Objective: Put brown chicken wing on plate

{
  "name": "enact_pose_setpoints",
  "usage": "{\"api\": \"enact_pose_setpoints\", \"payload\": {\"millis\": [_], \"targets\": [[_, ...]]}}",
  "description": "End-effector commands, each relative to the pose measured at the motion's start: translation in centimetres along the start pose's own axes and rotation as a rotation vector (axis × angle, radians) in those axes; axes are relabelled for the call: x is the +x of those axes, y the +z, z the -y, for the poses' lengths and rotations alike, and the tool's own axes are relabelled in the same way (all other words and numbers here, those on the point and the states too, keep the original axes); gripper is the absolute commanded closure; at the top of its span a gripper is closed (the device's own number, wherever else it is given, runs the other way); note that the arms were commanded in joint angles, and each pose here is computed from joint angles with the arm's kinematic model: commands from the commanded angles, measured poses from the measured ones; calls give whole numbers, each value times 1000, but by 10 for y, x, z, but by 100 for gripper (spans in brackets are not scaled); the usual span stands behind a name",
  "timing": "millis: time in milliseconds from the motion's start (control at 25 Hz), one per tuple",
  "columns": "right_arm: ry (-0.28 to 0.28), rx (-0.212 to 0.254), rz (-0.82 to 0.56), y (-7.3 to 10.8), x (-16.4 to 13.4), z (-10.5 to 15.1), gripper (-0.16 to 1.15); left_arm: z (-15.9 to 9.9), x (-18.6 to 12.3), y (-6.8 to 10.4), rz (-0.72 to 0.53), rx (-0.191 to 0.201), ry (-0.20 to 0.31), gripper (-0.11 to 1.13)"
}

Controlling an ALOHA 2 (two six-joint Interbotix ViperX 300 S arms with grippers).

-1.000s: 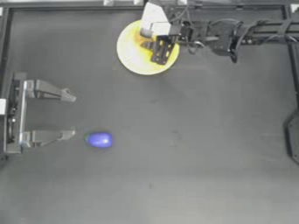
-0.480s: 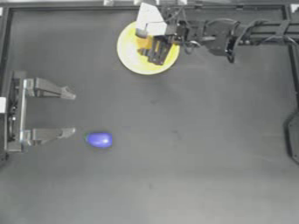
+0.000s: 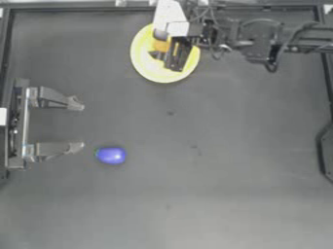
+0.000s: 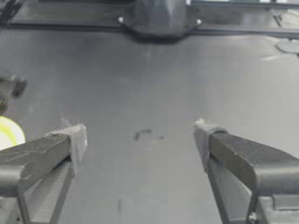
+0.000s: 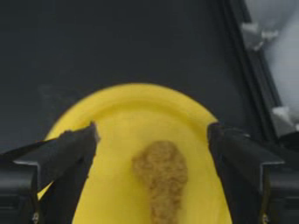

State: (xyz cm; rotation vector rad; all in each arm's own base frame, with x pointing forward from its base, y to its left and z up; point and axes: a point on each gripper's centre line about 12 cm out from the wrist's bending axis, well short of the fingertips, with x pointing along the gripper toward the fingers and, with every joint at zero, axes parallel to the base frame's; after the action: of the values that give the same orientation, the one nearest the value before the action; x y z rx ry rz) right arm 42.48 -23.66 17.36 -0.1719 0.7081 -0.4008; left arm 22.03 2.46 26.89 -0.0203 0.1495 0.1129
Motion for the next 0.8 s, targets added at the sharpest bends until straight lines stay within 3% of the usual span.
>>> {"api": "enact_pose_setpoints", "payload": {"millis": [40,440,800], "targets": [[-6,-2,81,24,-34,-1,-3,-1,1,9,23,1,3,0],[54,53,195,24,-102,-32,-3,-2,0,6,14,2,9,0],[147,104,270,17,-154,-70,-3,-2,0,6,12,3,9,0]]}}
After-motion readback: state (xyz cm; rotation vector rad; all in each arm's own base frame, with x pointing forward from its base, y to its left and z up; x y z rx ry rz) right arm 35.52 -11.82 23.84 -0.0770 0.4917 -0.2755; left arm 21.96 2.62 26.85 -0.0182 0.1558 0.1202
